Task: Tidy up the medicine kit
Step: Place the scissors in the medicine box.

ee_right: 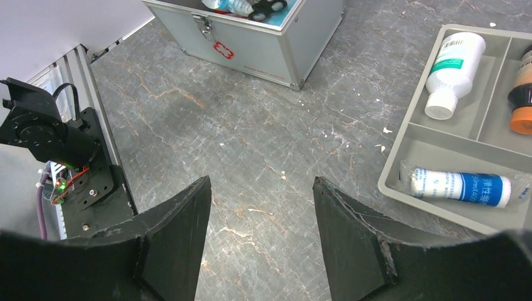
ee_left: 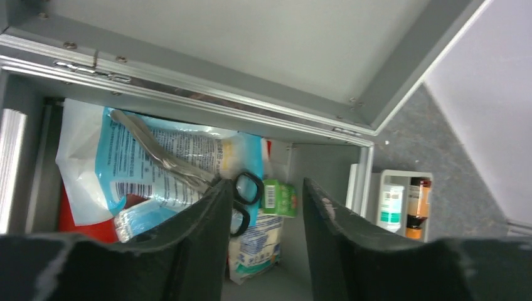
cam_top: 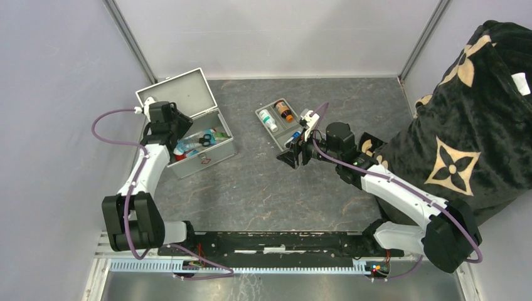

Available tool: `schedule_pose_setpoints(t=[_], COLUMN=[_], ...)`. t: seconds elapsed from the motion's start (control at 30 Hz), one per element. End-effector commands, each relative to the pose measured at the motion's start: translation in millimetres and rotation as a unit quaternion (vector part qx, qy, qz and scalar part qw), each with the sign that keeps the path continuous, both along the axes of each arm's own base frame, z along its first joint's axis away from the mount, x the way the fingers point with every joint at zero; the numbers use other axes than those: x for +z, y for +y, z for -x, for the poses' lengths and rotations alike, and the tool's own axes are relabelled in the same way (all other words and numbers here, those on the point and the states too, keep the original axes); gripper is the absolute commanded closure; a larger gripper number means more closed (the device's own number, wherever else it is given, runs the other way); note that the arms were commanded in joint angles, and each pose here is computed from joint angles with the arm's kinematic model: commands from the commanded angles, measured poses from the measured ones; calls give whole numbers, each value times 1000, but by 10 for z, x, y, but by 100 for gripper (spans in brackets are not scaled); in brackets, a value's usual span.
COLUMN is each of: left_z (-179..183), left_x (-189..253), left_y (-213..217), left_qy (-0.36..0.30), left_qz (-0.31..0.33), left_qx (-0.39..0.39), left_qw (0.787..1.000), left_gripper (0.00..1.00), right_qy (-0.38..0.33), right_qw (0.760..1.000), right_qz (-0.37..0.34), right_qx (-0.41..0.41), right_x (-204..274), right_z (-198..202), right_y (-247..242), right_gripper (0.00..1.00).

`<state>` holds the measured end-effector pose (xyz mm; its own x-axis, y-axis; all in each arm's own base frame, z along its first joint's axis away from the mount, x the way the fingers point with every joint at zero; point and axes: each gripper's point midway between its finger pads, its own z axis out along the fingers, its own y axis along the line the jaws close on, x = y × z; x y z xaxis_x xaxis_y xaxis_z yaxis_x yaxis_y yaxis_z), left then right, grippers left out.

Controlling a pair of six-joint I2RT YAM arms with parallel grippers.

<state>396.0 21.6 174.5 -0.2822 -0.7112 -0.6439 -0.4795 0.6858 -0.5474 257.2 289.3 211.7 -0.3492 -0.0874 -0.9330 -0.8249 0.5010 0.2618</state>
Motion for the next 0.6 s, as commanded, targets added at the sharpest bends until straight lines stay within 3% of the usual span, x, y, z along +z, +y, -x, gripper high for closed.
schedule_pose_setpoints(t=[0.0, 0.2, 0.57], left_z=[-33, 42, -205], left_x=[194, 344, 265], left_y=[150, 253, -792], left_qy=[-16, -5, 15], left_qz=[-19, -60, -92], left_qx=[36, 41, -180], left_qw=[999, 997, 979], left_gripper=[43, 34, 25], right_qy=[-1, -2, -1], right_qw=[1000, 1000, 999], right_qz=[6, 13, 31], right_qx=[-1, -5, -24], right_x=[-65, -99, -222], right_z=[-15, -40, -104], right_y=[-15, -21, -71], right_gripper=[33, 33, 32])
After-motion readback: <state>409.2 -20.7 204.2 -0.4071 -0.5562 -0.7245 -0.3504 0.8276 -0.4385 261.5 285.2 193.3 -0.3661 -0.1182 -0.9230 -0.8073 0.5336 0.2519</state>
